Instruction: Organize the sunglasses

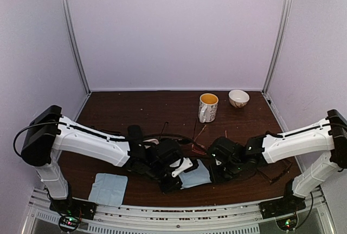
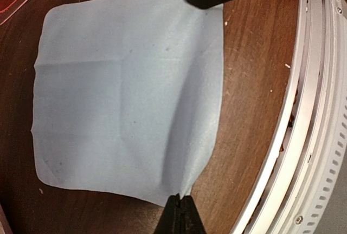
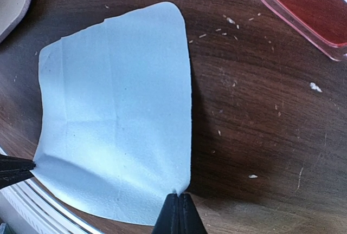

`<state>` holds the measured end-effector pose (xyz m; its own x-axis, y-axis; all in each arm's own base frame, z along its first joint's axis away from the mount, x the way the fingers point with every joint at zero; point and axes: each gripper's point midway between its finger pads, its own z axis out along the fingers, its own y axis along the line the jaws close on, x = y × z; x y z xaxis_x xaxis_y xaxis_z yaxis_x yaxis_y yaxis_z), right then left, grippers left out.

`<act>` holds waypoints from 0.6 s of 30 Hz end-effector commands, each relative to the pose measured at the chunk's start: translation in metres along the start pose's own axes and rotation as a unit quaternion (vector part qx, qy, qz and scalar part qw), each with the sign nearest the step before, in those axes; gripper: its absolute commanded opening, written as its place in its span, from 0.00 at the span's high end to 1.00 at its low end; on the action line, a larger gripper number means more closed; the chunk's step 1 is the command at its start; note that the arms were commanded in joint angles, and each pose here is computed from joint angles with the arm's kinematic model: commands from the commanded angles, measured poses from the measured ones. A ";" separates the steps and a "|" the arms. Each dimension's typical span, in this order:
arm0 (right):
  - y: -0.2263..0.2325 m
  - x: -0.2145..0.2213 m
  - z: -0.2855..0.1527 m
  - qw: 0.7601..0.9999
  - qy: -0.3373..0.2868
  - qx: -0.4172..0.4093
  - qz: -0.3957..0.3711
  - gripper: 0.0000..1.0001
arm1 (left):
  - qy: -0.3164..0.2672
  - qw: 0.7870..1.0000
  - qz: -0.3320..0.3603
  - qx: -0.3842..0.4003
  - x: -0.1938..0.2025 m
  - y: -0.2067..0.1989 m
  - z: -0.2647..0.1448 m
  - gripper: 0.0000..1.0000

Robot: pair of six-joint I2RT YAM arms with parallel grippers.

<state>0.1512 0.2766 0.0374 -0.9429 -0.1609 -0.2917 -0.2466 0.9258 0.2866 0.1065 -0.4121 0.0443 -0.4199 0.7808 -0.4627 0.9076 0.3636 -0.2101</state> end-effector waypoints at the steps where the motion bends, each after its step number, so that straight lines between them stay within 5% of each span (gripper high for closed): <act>1: -0.011 0.003 -0.001 0.999 0.006 0.035 0.000 1.00 | -0.015 1.000 -0.013 0.009 -0.015 -0.007 -0.006 1.00; 18: -0.009 -0.012 -0.001 0.997 0.007 0.081 -0.020 1.00 | -0.019 0.998 -0.051 0.012 -0.017 0.008 0.001 1.00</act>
<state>0.1582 0.2738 0.0362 -0.9452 -0.1849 -0.2692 -0.2398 0.9525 0.1877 0.1127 -0.4164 0.0500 -0.4775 0.7518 -0.4547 0.8786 0.4093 -0.2460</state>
